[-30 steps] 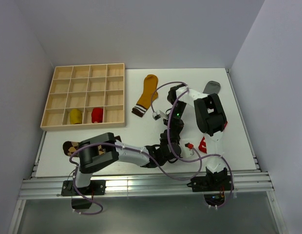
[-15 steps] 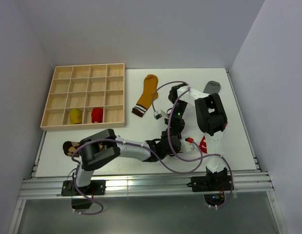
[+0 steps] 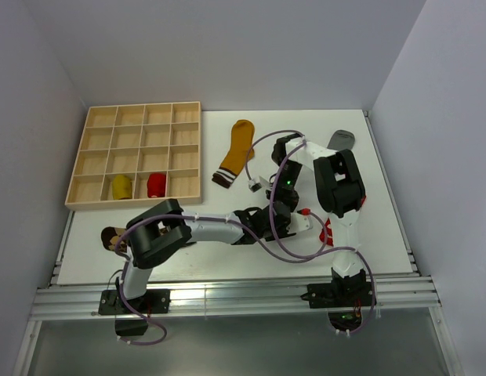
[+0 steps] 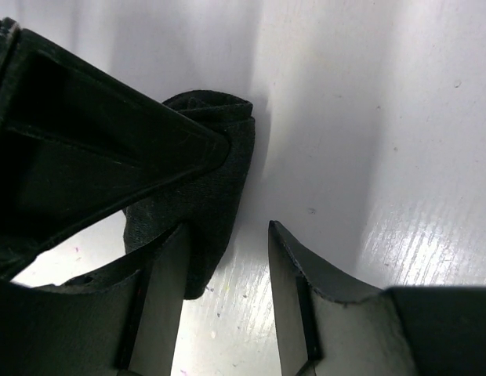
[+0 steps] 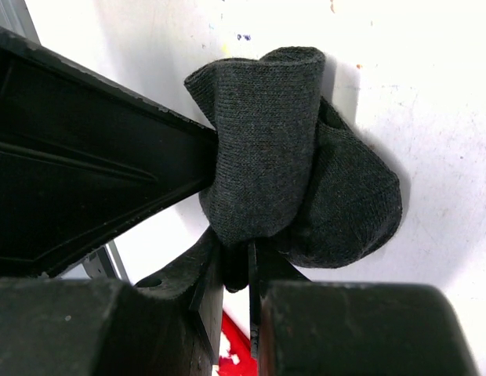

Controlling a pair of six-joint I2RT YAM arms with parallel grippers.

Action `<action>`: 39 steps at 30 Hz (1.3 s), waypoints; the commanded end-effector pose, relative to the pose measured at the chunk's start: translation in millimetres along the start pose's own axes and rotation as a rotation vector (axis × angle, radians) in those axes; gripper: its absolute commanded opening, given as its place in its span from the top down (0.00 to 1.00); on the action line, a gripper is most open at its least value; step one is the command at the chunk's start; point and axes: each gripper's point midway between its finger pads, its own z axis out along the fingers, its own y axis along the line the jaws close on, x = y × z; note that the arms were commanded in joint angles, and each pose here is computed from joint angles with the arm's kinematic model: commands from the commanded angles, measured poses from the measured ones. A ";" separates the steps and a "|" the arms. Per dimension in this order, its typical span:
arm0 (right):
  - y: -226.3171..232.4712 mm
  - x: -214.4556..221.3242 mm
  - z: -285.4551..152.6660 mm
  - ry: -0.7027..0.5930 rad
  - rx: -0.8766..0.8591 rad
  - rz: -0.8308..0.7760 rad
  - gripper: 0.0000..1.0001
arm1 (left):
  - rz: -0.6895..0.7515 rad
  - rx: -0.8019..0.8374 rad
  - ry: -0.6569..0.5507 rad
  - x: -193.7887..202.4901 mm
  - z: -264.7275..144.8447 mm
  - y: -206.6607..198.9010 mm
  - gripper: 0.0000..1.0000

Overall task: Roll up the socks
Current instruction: Roll the sock at the center of the board.

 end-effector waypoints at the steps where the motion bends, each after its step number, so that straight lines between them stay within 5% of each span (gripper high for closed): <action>1: 1.9 8.3 9.3 0.041 -0.052 -0.002 0.98 | -0.068 0.189 0.067 27.1 12.2 -33.7 0.52; 7: 1.7 9.4 9.8 0.047 -0.054 0.006 0.98 | -0.105 0.260 0.090 35.0 14.4 -44.8 0.55; 10: 1.8 9.4 9.8 0.046 -0.053 0.008 0.96 | -0.115 0.288 0.108 40.3 16.3 -51.9 0.67; 23: 4.2 8.0 11.2 0.035 -0.062 0.021 0.86 | -0.142 0.374 0.148 48.1 18.8 -69.7 0.93; 30: 5.9 1.9 6.8 -0.003 -0.054 0.018 0.79 | -0.166 0.376 0.156 50.2 17.9 -69.8 1.00; 34: 3.9 4.2 8.9 0.010 -0.058 0.043 0.82 | -0.180 0.267 0.146 39.5 18.4 -47.5 0.70; 39: 1.7 5.6 11.3 0.021 -0.062 0.083 0.88 | -0.156 0.113 0.082 25.8 8.6 -14.1 0.51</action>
